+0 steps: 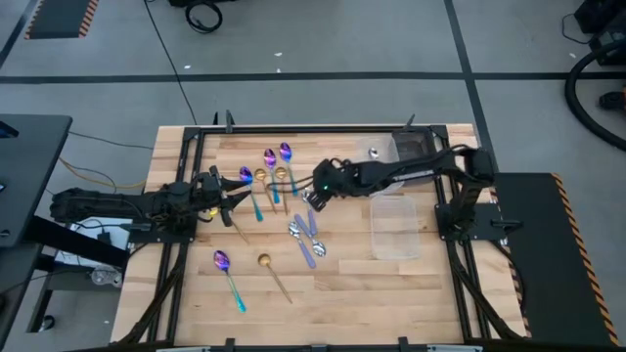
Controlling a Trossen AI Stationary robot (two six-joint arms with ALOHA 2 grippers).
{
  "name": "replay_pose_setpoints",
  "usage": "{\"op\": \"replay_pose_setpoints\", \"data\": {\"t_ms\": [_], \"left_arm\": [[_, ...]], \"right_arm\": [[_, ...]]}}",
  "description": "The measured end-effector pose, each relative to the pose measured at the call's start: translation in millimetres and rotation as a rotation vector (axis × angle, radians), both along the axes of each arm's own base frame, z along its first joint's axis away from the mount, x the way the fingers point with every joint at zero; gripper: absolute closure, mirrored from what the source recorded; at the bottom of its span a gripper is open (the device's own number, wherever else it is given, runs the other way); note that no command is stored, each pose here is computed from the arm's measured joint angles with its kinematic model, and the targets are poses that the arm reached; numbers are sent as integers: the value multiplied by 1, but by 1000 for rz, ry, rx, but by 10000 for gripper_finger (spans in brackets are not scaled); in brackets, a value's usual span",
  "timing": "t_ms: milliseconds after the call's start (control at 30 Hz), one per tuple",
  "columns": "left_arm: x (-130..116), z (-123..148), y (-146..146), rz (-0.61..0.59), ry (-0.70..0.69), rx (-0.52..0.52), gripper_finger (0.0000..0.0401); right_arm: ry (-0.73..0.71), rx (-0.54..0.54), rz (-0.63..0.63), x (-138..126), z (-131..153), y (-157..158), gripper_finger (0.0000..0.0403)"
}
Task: Sort silverware by color (type)
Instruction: Put the purple spoon into the top transparent bin
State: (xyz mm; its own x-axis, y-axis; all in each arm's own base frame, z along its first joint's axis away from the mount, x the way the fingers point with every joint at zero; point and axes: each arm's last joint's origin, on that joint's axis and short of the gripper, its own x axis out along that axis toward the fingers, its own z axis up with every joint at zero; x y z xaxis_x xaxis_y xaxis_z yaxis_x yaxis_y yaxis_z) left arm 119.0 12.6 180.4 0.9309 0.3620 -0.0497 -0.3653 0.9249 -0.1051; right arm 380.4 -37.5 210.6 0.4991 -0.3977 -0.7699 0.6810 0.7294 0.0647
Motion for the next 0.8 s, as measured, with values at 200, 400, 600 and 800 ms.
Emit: {"op": "replay_pose_setpoints", "data": {"t_ms": [200, 400, 600, 800], "left_arm": [[0, 0, 0, 0, -1, -5, 253], [0, -1, 0, 1, -2, -21, 253], [0, -1, 0, 12, -1, -20, 253], [-1, -1, 2, 58, 8, 7, 253]], "right_arm": [[40, -22, 28, 21, -8, 19, 237], [99, -34, 44, 39, -12, 34, 237], [123, -43, 67, 44, -18, 41, 229], [119, -54, 36, 39, -26, 46, 184]]}}
